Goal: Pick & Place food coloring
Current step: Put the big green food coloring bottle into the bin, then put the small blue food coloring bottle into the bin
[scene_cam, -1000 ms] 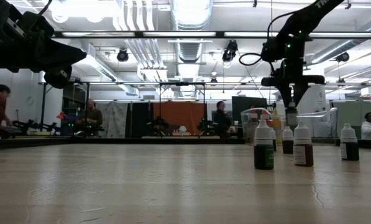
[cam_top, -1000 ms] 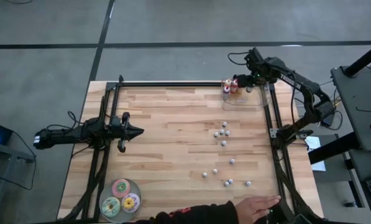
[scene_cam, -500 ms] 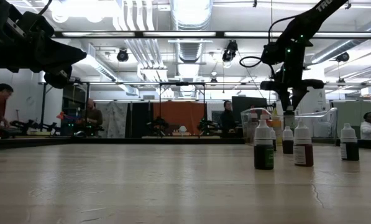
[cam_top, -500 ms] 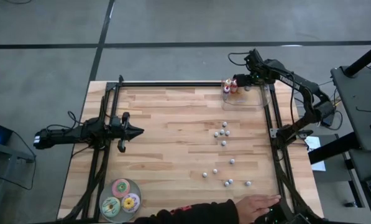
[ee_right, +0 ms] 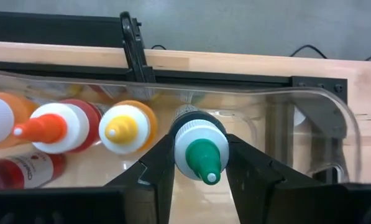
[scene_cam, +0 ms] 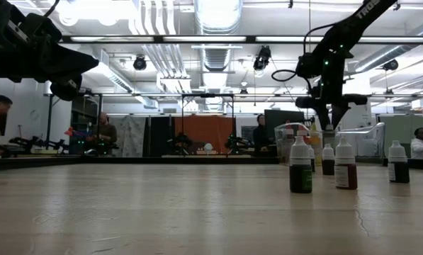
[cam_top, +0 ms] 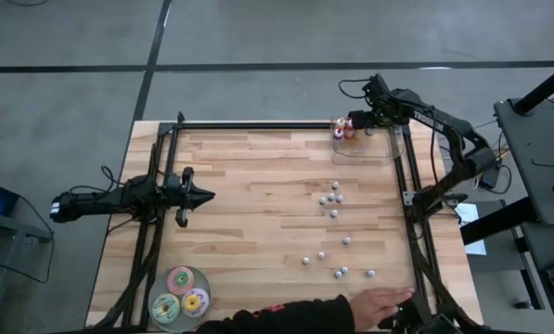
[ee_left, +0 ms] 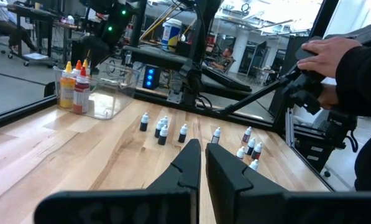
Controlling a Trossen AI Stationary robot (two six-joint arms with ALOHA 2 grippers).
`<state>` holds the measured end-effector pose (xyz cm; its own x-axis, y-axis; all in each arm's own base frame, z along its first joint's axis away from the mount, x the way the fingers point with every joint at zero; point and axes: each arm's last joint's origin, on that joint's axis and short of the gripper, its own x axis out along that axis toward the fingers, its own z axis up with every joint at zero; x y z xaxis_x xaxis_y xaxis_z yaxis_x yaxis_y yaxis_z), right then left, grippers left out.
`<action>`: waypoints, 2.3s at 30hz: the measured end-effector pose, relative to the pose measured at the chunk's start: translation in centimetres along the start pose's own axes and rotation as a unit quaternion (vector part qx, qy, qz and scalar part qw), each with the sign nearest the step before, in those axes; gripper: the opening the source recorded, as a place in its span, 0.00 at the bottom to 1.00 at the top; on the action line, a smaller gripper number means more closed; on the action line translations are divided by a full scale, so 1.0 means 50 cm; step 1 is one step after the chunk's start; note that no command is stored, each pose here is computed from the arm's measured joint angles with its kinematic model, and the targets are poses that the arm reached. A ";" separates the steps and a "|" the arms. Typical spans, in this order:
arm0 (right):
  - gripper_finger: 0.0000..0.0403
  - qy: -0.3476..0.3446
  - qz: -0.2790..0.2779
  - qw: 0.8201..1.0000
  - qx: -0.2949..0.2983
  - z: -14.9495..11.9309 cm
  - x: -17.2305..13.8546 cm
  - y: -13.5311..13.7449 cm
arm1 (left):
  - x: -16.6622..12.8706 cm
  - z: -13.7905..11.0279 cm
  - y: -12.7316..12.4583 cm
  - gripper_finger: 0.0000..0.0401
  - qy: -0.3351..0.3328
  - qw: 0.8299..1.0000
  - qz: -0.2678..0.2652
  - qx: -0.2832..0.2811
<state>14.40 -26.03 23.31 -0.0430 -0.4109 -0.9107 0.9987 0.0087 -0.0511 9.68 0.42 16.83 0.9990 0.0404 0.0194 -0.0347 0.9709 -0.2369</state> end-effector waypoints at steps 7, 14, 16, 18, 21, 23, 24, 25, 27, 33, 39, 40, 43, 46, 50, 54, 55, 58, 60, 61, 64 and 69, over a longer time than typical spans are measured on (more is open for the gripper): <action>0.28 0.004 -0.002 1.000 -0.002 0.001 0.011 0.004 | 0.000 0.000 0.000 0.00 0.000 1.000 0.000 0.000; 0.28 0.008 -0.005 1.000 -0.002 0.002 0.017 0.003 | 0.000 0.000 0.000 0.00 0.000 1.000 0.000 0.000; 0.28 0.009 -0.005 1.000 -0.003 0.002 0.019 0.004 | 0.000 0.000 0.000 0.00 0.000 1.000 0.000 0.000; 0.29 0.007 -0.004 1.000 -0.003 0.003 0.019 0.004 | 0.000 0.000 0.000 0.00 0.000 1.000 0.000 0.000; 0.29 0.000 0.000 1.000 -0.001 0.005 0.019 0.005 | 0.000 0.000 0.000 0.00 0.000 1.000 0.000 0.000; 0.29 0.000 0.001 1.000 -0.005 0.006 0.019 0.005 | 0.000 0.000 0.000 0.00 0.000 1.000 0.000 0.000; 0.29 0.000 0.001 1.000 -0.007 0.006 0.019 0.006 | 0.000 0.000 0.000 0.00 0.000 1.000 0.000 0.000; 0.29 0.000 0.001 1.000 -0.008 0.006 0.019 0.005 | 0.000 0.000 0.000 0.00 0.000 1.000 0.000 0.000; 0.29 0.001 0.002 1.000 -0.008 0.006 0.019 0.005 | 0.000 0.000 0.000 0.00 0.000 1.000 0.000 0.000; 0.29 0.002 0.005 1.000 -0.011 0.005 0.019 0.005 | 0.000 0.000 0.000 0.00 0.000 1.000 0.000 0.000; 0.29 0.002 0.005 1.000 -0.011 0.005 0.020 0.005 | 0.000 0.000 0.000 0.00 0.000 1.000 0.000 0.000; 0.29 0.002 0.005 1.000 -0.011 0.005 0.020 0.005 | 0.000 0.000 0.000 0.00 0.000 1.000 0.000 0.000; 0.29 0.002 0.005 1.000 -0.011 0.006 0.020 0.005 | 0.000 0.000 0.000 0.00 0.000 1.000 0.000 0.000; 0.29 0.002 0.005 1.000 -0.011 0.006 0.020 0.005 | 0.000 0.000 0.000 0.00 0.000 1.000 0.000 0.000; 0.32 0.002 0.005 1.000 -0.011 0.004 0.022 0.005 | 0.000 0.000 0.000 0.00 0.000 1.000 0.000 0.000; 0.37 0.003 0.004 1.000 -0.011 0.001 0.025 0.004 | 0.000 0.000 0.000 0.00 0.000 1.000 0.000 0.000; 0.38 0.002 0.004 1.000 -0.011 0.001 0.026 0.004 | 0.000 0.000 0.000 0.00 0.000 1.000 0.000 0.000; 0.41 0.002 0.005 1.000 -0.011 0.001 0.026 0.004 | 0.000 0.000 0.000 0.00 0.000 1.000 0.000 0.000; 0.42 0.002 0.005 1.000 -0.011 0.002 0.026 0.004 | 0.000 0.000 0.000 0.00 0.000 1.000 0.000 0.000; 0.43 0.002 0.005 1.000 -0.011 0.001 0.026 0.004 | 0.000 0.000 0.000 0.00 0.000 1.000 0.000 0.000; 0.44 0.002 0.008 1.000 -0.011 0.002 0.024 0.004 | 0.000 0.000 0.000 0.00 0.000 1.000 0.000 0.000; 0.44 -0.003 0.022 1.000 -0.010 0.002 0.011 0.002 | 0.000 0.000 0.000 0.00 0.000 1.000 0.000 0.000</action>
<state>14.48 -26.33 22.83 0.0004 -0.4155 -0.9096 0.9988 0.0456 -0.0204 9.68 0.42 16.84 0.9990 0.0404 0.0194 -0.0347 0.9710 -0.2366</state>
